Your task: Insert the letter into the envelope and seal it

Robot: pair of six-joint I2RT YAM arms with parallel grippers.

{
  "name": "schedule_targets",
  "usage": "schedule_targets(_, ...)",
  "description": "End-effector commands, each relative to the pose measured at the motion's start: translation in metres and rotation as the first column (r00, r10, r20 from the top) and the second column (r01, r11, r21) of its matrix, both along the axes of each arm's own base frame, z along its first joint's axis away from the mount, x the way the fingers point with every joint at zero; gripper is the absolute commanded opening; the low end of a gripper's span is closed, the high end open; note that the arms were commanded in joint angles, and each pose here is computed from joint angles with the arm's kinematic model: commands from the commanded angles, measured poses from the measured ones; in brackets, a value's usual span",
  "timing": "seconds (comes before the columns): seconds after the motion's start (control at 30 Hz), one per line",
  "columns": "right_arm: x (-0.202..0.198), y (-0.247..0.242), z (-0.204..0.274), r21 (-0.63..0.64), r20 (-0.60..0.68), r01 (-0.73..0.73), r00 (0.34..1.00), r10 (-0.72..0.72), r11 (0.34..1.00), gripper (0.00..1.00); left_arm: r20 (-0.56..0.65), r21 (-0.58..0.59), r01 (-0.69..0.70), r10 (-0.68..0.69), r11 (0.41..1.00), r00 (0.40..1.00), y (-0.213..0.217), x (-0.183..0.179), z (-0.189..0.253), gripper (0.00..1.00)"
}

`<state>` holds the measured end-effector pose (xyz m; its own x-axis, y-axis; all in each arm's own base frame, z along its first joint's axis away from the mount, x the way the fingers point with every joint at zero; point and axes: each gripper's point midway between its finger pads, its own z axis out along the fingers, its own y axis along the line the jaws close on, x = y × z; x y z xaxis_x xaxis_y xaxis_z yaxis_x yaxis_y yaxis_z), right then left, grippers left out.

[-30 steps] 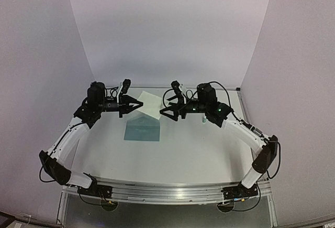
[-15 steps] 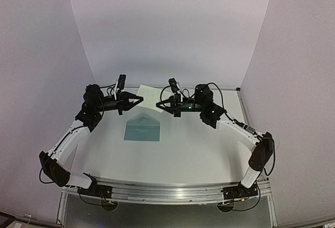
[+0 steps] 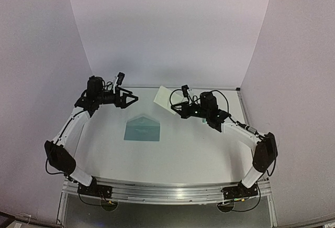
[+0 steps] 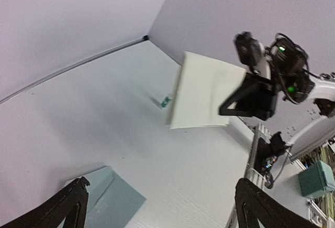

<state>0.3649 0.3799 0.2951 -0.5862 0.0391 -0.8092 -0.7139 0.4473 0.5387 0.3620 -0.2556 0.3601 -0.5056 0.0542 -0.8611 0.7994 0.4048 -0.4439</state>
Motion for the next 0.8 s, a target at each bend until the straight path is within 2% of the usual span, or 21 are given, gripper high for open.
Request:
schedule_targets(0.0,0.010,-0.020,-0.021,-0.095,-0.003,0.100,0.995,-0.101,0.990,0.00,-0.052,0.338,0.080,-0.066,0.938,0.996,0.031,0.026,-0.088,0.93)
schedule_targets(0.07,0.013,-0.022,-0.032,-0.133,-0.010,0.098,0.995,-0.100,0.986,0.00,-0.115,0.479,0.132,-0.087,0.868,0.990,0.043,0.035,-0.135,0.85)
schedule_targets(0.13,0.015,-0.022,-0.044,-0.179,-0.024,0.087,0.995,-0.092,0.980,0.00,-0.158,0.567,0.199,-0.132,0.799,0.979,0.053,0.040,-0.173,0.82)
schedule_targets(0.23,0.015,-0.019,-0.053,-0.220,-0.041,0.052,0.997,-0.062,0.974,0.00,-0.176,0.655,0.259,-0.190,0.710,0.966,0.064,0.051,-0.223,0.86)
schedule_targets(0.33,0.014,-0.017,-0.059,-0.228,-0.051,0.031,0.998,-0.044,0.973,0.00,-0.169,0.712,0.248,-0.183,0.657,0.969,0.071,0.070,-0.260,0.91)
schedule_targets(0.5,0.013,-0.010,-0.070,-0.226,-0.087,-0.008,0.996,-0.012,0.974,0.00,-0.163,0.741,0.228,-0.160,0.632,0.974,0.072,0.095,-0.293,0.95)
schedule_targets(0.77,0.012,0.001,-0.084,-0.207,-0.155,-0.061,0.988,0.029,0.976,0.00,-0.194,0.743,0.246,-0.152,0.623,0.969,0.071,0.102,-0.325,0.95)
